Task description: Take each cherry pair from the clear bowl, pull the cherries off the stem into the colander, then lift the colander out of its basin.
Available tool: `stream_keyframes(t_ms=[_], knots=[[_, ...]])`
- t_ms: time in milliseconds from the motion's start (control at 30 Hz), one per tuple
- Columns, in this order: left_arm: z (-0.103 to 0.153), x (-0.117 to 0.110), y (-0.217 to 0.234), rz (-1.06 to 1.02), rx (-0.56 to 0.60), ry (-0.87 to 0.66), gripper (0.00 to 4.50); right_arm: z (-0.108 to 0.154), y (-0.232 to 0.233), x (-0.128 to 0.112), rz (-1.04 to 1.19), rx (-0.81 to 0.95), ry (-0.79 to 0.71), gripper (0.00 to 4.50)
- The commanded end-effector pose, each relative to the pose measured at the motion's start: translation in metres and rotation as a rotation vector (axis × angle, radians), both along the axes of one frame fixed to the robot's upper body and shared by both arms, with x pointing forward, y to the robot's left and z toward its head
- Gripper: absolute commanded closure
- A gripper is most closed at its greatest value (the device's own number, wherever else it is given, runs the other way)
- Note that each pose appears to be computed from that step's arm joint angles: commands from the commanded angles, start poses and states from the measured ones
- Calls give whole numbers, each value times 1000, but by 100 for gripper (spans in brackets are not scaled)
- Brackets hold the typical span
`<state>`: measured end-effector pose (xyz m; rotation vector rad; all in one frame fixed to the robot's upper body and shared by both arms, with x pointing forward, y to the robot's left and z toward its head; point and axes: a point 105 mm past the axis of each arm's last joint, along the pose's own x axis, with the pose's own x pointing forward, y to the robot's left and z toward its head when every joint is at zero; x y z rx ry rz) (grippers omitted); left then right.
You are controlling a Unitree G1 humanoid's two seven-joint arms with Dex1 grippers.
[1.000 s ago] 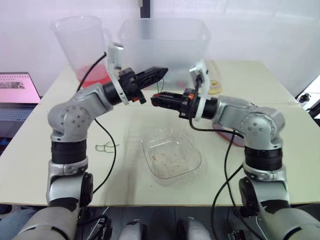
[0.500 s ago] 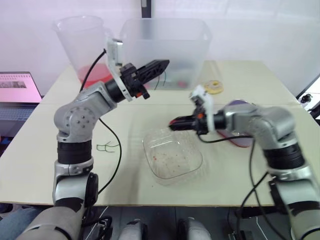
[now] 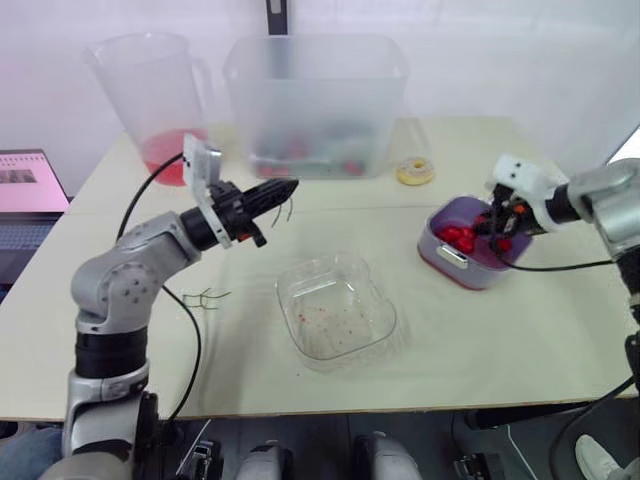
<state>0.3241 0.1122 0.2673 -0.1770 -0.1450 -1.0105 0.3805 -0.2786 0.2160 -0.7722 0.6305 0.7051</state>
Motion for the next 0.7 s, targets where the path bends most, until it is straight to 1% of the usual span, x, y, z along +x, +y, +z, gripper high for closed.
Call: stream_keyframes(t_ms=[33,100,133,167,200,333,367,433,500,600,633,700], knots=[[9,-9,10,21,10,-47,450,-3,-4,-3,39,-38,23,389],[8,-10,12,32,13,-44,450,-7,-7,0,31,-69,18,389],[7,-10,12,36,17,-42,450,-6,-10,1,28,-81,16,303],[6,-10,13,39,20,-40,450,-5,-10,1,30,-82,16,269],[5,-11,13,41,21,-39,450,-2,-10,1,35,-79,18,223],[2,-11,13,41,18,-28,450,12,-11,-5,56,-73,17,27],[0,-11,12,39,21,-23,450,21,-11,-7,62,-65,9,12],[-3,-11,9,32,28,-15,450,43,-5,-13,94,-11,-25,12],[-4,-11,10,29,34,-8,450,69,16,-22,170,137,-47,12],[-10,-15,15,39,66,26,450,105,61,-48,372,373,-61,12],[-14,-15,18,47,79,42,450,113,74,-56,430,415,-63,12],[-23,-15,30,96,103,100,450,127,107,-82,591,511,-20,12]])
